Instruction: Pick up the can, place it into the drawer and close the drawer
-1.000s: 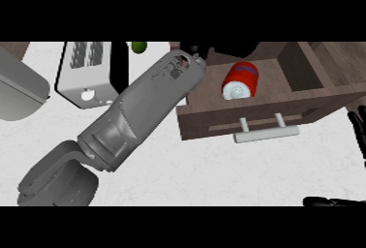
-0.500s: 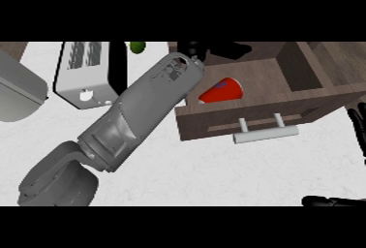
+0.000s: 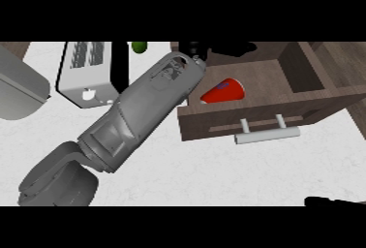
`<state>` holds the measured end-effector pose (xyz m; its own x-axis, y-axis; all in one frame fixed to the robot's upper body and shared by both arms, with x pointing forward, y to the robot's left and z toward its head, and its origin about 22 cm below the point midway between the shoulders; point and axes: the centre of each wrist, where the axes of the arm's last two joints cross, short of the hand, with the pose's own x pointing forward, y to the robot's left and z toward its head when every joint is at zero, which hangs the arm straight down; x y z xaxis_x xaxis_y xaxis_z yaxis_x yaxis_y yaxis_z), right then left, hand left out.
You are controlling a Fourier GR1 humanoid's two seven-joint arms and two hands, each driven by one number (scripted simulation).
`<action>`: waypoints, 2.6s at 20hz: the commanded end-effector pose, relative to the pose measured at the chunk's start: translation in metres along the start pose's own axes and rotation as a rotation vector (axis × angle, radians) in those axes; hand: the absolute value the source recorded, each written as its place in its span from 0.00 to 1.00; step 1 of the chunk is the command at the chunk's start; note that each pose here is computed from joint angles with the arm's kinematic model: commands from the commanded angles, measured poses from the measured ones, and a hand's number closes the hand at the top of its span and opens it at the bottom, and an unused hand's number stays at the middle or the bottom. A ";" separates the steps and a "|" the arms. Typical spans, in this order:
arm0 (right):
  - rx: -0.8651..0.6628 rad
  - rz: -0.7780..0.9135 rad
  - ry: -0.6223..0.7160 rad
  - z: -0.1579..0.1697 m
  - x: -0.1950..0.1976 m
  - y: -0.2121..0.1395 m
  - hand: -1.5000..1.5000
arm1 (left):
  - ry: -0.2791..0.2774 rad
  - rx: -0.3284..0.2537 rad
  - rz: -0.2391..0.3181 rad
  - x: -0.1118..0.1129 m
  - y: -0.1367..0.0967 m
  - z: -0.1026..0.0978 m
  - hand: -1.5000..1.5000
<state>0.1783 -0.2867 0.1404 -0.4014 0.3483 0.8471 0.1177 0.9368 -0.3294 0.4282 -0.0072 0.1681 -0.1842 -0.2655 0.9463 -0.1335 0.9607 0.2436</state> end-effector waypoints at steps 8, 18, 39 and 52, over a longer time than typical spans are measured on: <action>0.101 0.333 -0.091 -0.014 0.003 0.005 0.00 | -0.024 0.015 0.113 0.020 -0.007 0.006 0.00; 0.198 0.688 -0.093 -0.034 -0.027 0.059 0.00 | -0.030 0.005 0.103 0.021 -0.008 0.007 0.00; 0.134 0.886 0.045 -0.076 -0.153 0.107 0.00 | -0.009 0.021 0.077 0.034 0.072 -0.007 0.00; 0.027 1.007 0.027 -0.121 -0.180 0.121 0.00 | 0.034 0.011 0.081 0.025 0.120 0.005 0.00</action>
<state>0.3692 -0.2433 0.0249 -0.1409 0.9799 0.1412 0.4092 0.1875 -0.8930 0.4086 0.0891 0.2198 -0.1719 -0.1848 0.9676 -0.1294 0.9780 0.1638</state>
